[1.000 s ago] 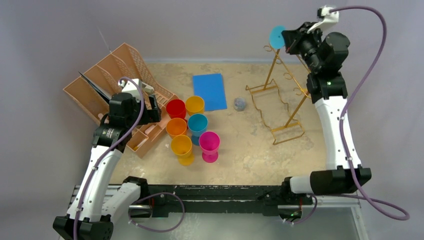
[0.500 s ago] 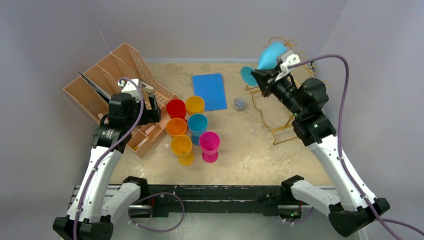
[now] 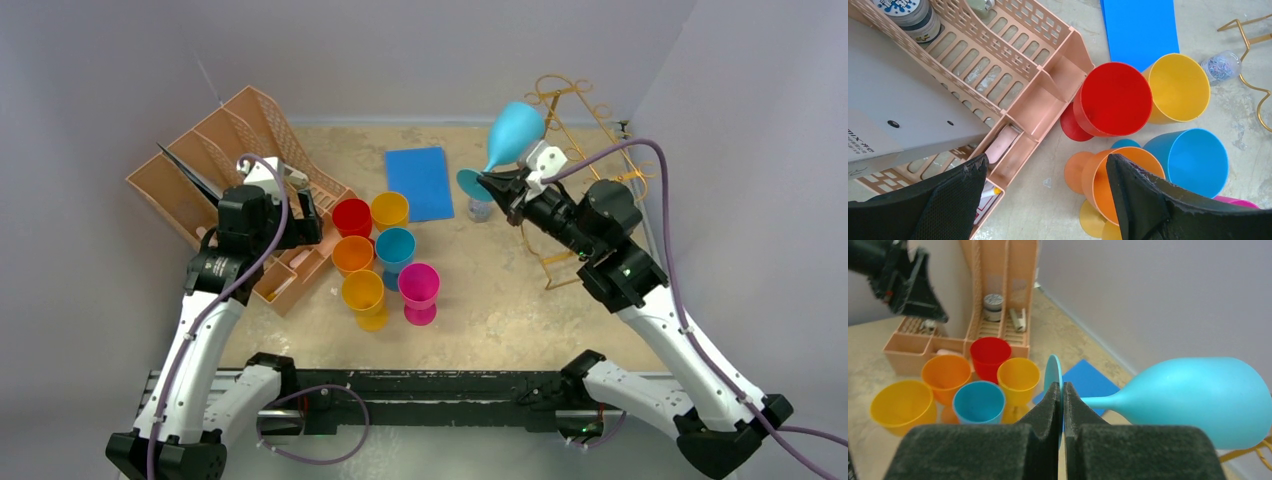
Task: Take the wine glass off the wine glass rack
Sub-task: Place the wine glass at the center of the board.
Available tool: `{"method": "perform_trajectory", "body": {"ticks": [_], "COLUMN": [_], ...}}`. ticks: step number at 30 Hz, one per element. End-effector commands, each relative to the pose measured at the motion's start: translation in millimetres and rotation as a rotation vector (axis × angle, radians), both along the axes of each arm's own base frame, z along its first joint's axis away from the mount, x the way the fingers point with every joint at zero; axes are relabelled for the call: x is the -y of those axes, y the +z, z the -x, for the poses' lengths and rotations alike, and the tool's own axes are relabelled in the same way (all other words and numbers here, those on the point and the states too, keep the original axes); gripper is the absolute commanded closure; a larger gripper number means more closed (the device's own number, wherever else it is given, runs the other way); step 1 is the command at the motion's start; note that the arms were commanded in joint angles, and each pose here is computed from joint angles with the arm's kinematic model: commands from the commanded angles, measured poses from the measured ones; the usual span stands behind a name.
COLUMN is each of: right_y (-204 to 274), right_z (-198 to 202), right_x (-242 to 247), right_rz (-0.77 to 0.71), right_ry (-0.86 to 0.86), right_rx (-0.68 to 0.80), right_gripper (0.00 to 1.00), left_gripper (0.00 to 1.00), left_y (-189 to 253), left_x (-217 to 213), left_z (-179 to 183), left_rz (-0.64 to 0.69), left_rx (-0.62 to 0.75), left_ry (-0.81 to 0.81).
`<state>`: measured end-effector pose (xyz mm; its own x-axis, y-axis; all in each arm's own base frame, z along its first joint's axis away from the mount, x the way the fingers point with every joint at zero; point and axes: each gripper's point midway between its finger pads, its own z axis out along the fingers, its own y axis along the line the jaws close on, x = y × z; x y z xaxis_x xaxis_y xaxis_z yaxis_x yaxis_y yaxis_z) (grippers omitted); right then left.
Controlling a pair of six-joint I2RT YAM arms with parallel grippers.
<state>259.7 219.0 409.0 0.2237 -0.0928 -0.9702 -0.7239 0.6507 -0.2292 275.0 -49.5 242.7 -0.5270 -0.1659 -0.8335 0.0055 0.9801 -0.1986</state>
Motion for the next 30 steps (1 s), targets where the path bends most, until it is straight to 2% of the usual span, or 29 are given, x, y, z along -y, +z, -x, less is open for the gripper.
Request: {"method": "perform_trajectory", "body": {"ticks": [1,6,10,14,18,24,30], "right_y": [14,-5,-20,-30,-37,-52,-59], "right_z": [27,49,63,77,93,103,108], "right_x": [-12,-30,-42,-47,-53,-56,-52], "right_rz": [0.019,0.048,0.056,0.055,0.001,-0.046,-0.042], "right_ry": [0.103,0.192,0.25,0.287,0.355,0.371,0.349], "right_rx": [0.037,-0.036,-0.102,-0.168,-0.247,-0.375,-0.492], "right_gripper": [1.0,1.0,1.0,1.0,1.0,1.0,1.0], "left_gripper": [0.14,0.15,0.18,0.21,0.21,0.24,0.28], "left_y": [7,16,42,86,115,107,97], "left_x": [1,25,71,114,146,191,226], "left_z": [-5,-2,12,43,73,99,134], "left_rz": [0.004,0.06,0.199,0.362,0.438,0.416,0.352], "left_rx": [0.047,0.101,0.194,0.279,0.303,0.234,0.192], "left_ry": [-0.017,-0.151,-0.407,-0.684,-0.886,-1.023,-1.239]}}
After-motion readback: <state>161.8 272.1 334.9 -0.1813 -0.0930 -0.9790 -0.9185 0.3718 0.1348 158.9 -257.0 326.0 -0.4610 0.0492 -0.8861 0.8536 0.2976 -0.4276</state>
